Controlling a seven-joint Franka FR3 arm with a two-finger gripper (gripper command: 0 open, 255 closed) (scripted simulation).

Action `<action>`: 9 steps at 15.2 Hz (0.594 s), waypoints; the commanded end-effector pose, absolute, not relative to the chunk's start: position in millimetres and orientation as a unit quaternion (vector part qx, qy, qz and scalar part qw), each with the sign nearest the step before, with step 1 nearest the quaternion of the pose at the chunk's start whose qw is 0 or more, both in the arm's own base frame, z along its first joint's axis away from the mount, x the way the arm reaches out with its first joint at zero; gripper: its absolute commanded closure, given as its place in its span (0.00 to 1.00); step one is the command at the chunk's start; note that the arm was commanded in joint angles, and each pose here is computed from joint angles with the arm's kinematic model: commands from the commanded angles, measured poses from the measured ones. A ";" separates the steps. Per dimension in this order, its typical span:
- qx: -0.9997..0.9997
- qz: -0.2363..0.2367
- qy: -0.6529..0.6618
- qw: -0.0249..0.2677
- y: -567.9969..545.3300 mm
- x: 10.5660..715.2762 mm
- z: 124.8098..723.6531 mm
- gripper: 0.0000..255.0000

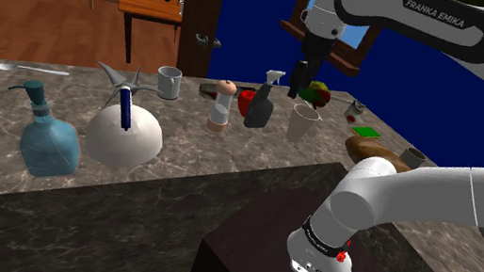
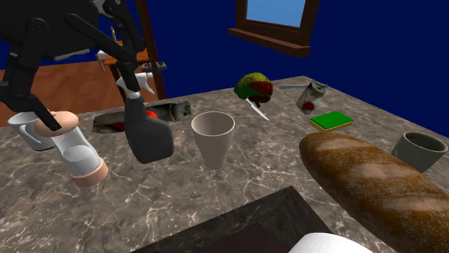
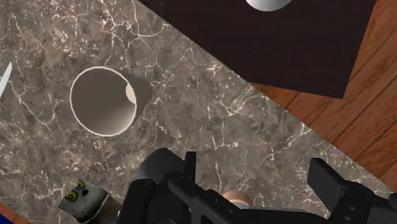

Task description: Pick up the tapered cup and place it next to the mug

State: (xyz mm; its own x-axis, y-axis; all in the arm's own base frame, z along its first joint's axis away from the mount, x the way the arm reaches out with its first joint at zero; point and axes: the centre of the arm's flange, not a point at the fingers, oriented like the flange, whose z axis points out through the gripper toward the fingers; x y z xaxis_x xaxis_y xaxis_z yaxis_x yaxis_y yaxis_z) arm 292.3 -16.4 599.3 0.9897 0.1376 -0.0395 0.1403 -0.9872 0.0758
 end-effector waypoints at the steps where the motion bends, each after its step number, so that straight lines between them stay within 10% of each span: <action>1: 0.997 -0.017 0.070 0.039 -16.4 292.3 599.3 0.00; 9: 0.988 -0.014 0.146 0.052 -94.3 280.5 532.9 0.00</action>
State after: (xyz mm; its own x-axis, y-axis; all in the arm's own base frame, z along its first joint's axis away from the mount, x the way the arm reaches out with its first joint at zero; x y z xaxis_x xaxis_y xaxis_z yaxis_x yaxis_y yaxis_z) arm 282.1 -84.7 541.9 0.9635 0.2644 -0.0413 0.2672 -0.9590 0.0943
